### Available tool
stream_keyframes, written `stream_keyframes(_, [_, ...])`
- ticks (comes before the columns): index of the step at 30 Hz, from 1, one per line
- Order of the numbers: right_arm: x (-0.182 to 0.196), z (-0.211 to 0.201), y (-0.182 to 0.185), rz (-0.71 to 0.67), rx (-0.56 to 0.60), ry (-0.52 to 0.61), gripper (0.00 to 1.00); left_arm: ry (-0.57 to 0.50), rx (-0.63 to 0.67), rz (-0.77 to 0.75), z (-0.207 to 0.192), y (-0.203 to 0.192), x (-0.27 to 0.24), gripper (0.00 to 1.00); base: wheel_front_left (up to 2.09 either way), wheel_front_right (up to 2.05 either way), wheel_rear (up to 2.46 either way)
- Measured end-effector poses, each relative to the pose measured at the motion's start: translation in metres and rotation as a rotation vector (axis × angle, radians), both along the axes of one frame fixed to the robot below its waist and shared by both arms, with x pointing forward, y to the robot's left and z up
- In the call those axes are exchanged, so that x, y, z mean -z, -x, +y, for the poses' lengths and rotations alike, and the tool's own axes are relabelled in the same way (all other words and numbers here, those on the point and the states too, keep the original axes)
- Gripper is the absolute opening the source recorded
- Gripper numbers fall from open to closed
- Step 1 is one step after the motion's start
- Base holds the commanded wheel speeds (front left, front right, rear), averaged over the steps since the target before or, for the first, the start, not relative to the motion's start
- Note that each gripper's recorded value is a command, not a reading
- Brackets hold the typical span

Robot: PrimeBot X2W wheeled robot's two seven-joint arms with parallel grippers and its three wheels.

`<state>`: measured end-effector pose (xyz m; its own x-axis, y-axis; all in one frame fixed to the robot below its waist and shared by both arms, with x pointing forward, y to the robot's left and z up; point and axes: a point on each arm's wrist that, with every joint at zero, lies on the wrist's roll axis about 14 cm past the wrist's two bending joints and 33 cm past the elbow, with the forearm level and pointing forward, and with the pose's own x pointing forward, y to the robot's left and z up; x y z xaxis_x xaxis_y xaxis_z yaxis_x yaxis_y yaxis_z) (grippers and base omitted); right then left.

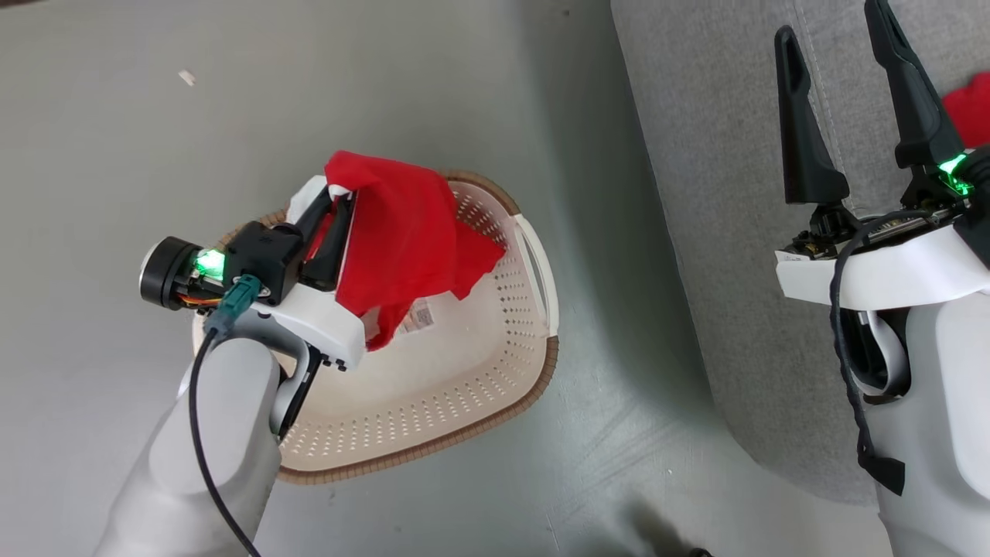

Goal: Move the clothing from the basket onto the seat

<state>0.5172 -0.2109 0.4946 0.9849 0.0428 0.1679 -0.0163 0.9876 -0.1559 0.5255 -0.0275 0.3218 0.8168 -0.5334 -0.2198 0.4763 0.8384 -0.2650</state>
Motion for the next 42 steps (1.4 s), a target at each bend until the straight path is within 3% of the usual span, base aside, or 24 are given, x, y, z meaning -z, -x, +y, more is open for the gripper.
stream_keyframes(16, [-0.015,0.014,0.026,0.010,-0.025,0.000,1.00,-0.002,-0.140,-0.237,0.057,-0.009,-0.101,0.00,0.00,0.00,0.00])
stream_keyframes(42, [-0.040,0.046,0.096,0.007,-0.108,-0.026,1.00,-0.031,-0.251,-0.527,0.124,0.055,-0.234,0.00,0.00,0.00,0.00])
